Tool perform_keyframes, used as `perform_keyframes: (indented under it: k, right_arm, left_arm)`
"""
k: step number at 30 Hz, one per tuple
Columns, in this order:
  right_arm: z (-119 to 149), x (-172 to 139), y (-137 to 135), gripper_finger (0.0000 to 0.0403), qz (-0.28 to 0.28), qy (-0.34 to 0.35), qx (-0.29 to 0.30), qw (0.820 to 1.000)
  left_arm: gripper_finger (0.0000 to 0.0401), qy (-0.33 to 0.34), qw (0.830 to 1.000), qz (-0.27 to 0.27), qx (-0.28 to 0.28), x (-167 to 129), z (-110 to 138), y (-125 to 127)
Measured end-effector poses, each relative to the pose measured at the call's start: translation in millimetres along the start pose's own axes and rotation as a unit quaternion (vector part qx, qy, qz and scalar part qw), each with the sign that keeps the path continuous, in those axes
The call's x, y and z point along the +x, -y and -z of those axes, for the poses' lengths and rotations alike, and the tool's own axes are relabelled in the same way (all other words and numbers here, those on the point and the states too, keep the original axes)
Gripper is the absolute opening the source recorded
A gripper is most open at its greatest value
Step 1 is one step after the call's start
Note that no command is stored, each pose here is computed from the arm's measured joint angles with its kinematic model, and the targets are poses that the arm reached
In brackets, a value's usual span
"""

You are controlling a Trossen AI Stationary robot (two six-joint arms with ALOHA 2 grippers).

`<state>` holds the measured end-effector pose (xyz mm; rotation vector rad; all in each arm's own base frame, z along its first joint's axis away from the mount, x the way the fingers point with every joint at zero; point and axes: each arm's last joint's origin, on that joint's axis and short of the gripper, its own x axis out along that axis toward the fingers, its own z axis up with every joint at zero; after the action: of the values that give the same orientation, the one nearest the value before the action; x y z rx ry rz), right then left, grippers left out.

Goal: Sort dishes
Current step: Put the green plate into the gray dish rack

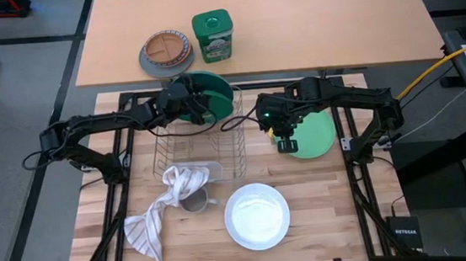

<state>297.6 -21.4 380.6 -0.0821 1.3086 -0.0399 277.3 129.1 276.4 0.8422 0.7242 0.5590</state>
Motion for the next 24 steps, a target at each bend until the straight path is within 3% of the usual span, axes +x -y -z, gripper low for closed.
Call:
perform_keyframes:
  k: [5,14,24]
  right_arm:
    - [-1.5,0.0,0.1,0.0032,0.001,0.008,0.000,1.000]
    - [-1.4,0.0,0.1,0.0032,0.001,0.007,-0.002,1.000]
    - [-1.3,0.0,0.1,0.0032,0.001,0.007,-0.004,1.000]
  left_arm:
    - [0.0180,-0.005,1.000,-0.010,0.026,-1.5,-2.8,1.2]
    - [0.0180,-0.039,0.998,-0.041,-0.016,-3.9,-4.3,1.9]
    - [0.0180,-0.029,0.999,-0.044,0.000,-14.1,-20.1,14.3]
